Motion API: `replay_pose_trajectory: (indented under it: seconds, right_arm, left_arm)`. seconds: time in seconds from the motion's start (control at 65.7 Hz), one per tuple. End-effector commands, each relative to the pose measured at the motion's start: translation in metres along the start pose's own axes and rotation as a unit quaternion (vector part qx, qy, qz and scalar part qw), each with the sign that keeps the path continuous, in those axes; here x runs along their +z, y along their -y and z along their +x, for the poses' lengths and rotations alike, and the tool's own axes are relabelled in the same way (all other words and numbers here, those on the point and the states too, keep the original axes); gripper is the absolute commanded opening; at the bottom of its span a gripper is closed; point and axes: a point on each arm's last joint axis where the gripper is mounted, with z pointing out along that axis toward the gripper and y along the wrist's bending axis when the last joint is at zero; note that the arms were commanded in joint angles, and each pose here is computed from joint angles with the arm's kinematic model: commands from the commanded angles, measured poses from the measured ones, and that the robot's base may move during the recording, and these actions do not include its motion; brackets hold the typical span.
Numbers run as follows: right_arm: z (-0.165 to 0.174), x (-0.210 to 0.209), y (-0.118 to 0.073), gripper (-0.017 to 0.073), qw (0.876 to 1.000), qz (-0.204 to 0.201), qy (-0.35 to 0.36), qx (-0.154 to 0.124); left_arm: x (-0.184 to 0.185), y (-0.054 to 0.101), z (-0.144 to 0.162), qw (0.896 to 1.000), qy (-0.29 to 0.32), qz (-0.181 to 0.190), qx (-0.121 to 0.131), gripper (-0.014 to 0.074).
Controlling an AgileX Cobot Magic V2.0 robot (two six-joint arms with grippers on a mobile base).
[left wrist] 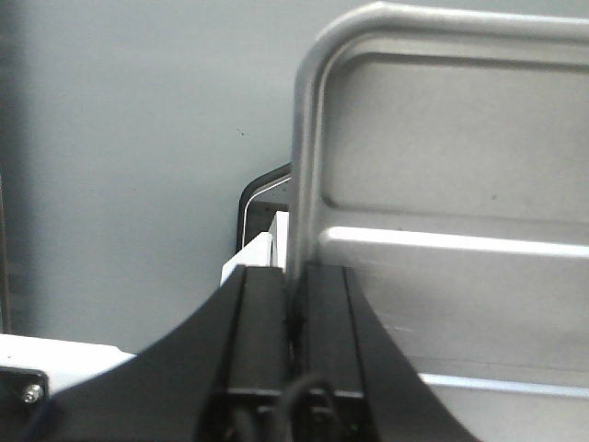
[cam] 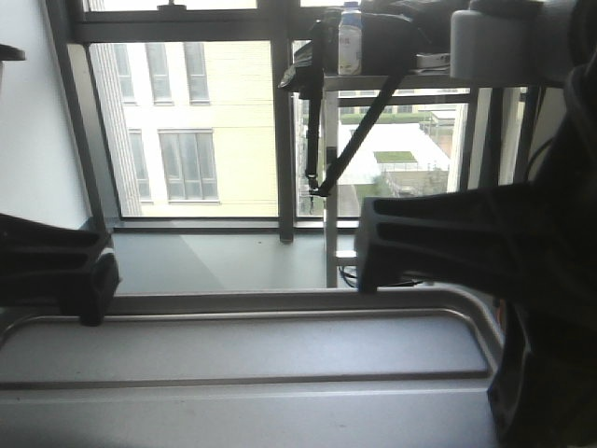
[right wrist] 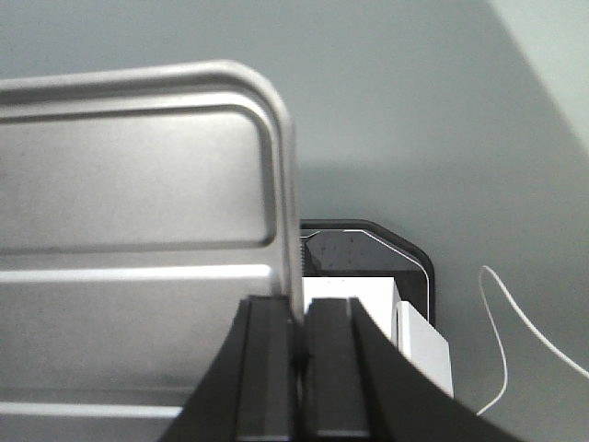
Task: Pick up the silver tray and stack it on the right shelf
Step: 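Hold the tray level in both grippers while the base drives away, then hold the tray while the base turns toward the shelf with another tray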
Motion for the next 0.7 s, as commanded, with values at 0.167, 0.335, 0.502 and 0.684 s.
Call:
replay_pose_trajectory:
  seconds: [0.167,0.335,0.502,0.684]
  right_arm:
    - [-0.0072,-0.0094,0.0045,0.0070,0.999,0.021,0.024,-0.011]
    - [-0.0072,-0.0094,0.0045,0.0070,0.999,0.021,0.024,-0.011]
    - [-0.0072,-0.0094,0.0045,0.0070,0.999,0.021,0.024,-0.011]
    - [-0.0072,-0.0094,0.0045,0.0070,0.999,0.021,0.024,-0.011]
  left_arm:
    - [-0.0099,-0.0211,0.0032,0.994,-0.017,-0.104,0.004,-0.0100]
    - [-0.0099,-0.0211,0.0032,0.994,-0.017,-0.104,0.004,-0.0100]
    - [-0.0099,-0.0211,0.0032,0.994,-0.017,-0.104,0.004,-0.0100]
    - [-0.0099,-0.0211,0.0032,0.994,-0.017,-0.104,0.004,-0.0100]
